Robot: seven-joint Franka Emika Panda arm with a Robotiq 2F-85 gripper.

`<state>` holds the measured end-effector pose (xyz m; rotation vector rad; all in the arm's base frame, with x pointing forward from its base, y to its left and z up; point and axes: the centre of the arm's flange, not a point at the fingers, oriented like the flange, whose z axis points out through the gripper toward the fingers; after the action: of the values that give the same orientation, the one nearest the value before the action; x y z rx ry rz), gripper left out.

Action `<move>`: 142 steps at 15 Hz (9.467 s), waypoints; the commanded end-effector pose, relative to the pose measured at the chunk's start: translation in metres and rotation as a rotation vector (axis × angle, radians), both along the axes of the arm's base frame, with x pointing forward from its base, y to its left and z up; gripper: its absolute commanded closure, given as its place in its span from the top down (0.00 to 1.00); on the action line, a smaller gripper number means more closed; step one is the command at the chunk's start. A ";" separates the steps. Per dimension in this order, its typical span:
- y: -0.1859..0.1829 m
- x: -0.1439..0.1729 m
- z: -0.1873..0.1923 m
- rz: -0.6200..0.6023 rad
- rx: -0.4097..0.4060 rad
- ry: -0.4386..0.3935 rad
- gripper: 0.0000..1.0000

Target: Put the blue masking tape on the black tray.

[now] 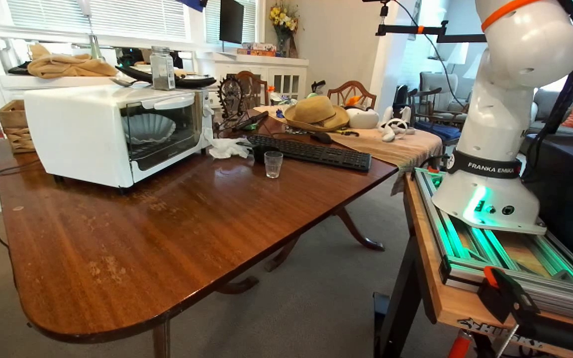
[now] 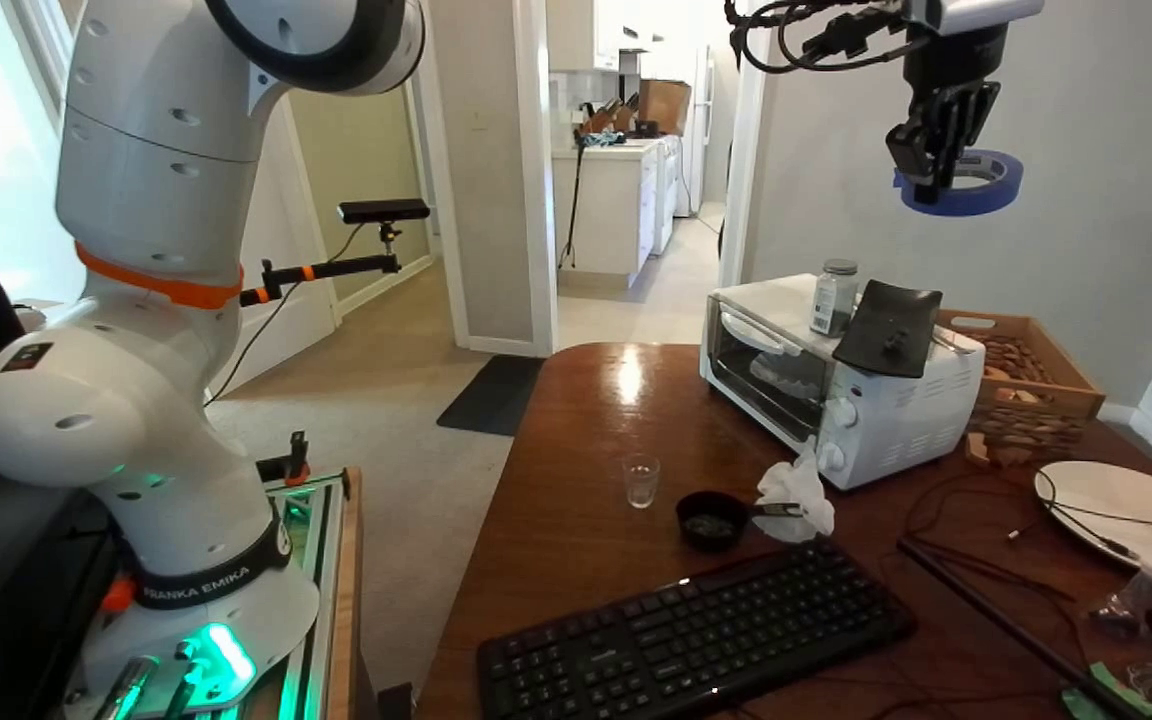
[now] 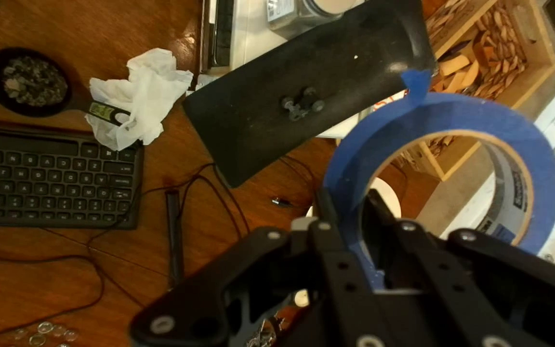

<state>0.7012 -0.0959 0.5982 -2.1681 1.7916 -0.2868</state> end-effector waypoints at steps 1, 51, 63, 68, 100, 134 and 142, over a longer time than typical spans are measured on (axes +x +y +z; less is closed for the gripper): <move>0.000 0.000 0.000 0.001 0.000 0.000 0.19; 0.031 0.127 -0.154 0.057 -0.025 0.362 0.51; -0.002 0.065 -0.074 -0.129 0.003 0.192 1.00; -0.049 0.021 -0.082 -0.294 0.160 0.231 1.00; -0.071 -0.017 -0.092 -0.401 0.108 0.189 1.00; 0.178 -0.019 -0.070 -0.401 -0.025 0.303 1.00; 0.207 -0.051 -0.070 -0.149 -0.248 0.313 1.00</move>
<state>0.7194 0.1222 0.5551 -2.1823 2.3117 -0.1302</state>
